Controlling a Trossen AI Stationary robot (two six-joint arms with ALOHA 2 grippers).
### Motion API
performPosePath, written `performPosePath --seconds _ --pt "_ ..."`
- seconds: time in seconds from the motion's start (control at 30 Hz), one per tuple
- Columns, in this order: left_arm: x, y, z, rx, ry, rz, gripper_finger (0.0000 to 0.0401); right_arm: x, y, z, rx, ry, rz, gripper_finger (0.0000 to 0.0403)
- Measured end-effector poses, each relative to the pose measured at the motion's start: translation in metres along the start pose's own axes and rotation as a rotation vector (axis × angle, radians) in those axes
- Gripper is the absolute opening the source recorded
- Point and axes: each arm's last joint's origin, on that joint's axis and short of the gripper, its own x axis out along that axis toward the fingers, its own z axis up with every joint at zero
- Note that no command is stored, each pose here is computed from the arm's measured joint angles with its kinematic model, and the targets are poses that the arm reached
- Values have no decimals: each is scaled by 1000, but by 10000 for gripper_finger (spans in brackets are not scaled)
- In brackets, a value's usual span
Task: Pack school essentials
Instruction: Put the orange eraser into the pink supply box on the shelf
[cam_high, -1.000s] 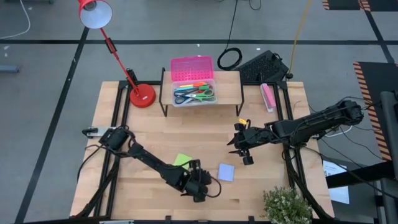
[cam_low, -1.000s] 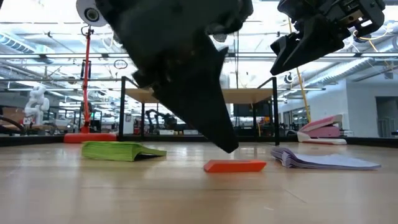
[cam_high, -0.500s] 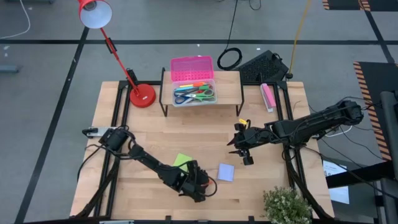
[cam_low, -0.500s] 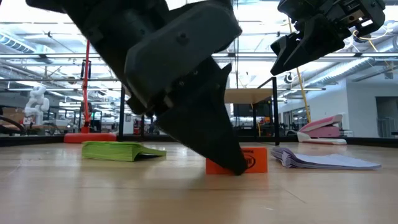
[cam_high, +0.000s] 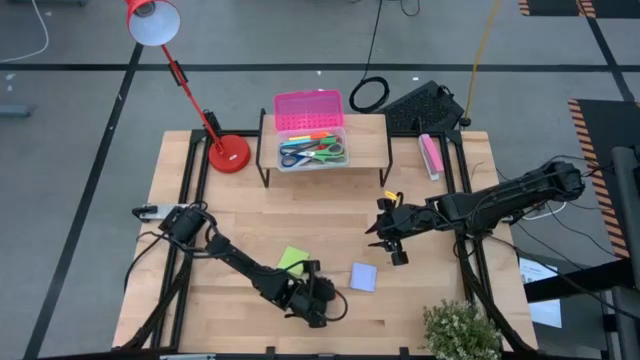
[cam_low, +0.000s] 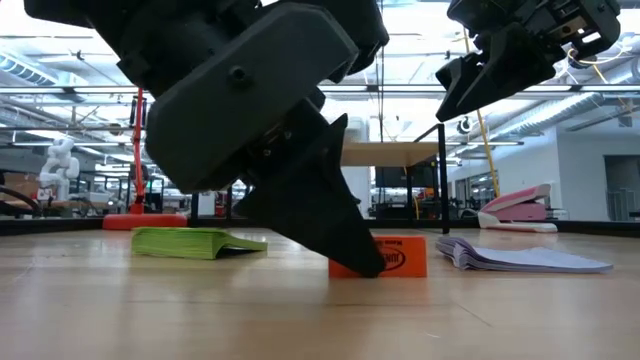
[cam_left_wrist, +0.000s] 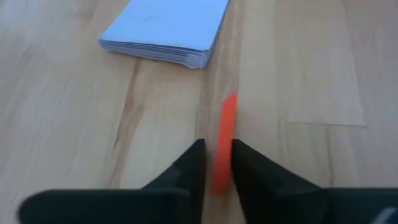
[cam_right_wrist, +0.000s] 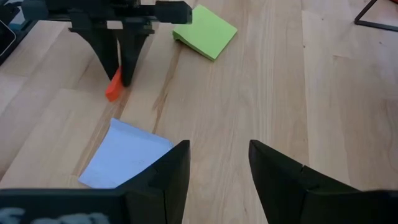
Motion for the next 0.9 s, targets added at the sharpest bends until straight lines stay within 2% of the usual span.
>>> performPosePath --seconds 0.13,0.23,0.37,0.47,0.6,0.8,0.9 --pt "-6 2 3 75 8 -6 19 0 0 0 0 0 0 157" --pt "-24 16 22 117 -9 -23 18 0 0 0 0 -1 0 157" --pt "-61 54 57 179 -38 16 35 0 0 1 -10 -7 0 157" --pt "-88 97 81 227 -60 70 30 0 0 2 -24 -18 -1 157" --pt "-129 169 108 206 -124 163 17 0 0 4 -45 -40 -6 157" --pt "-173 280 121 -2 -222 244 30 0 0 7 -66 -69 -8 157" --pt "-182 326 119 -118 -252 219 33 0 0 7 -66 -68 -8 157"
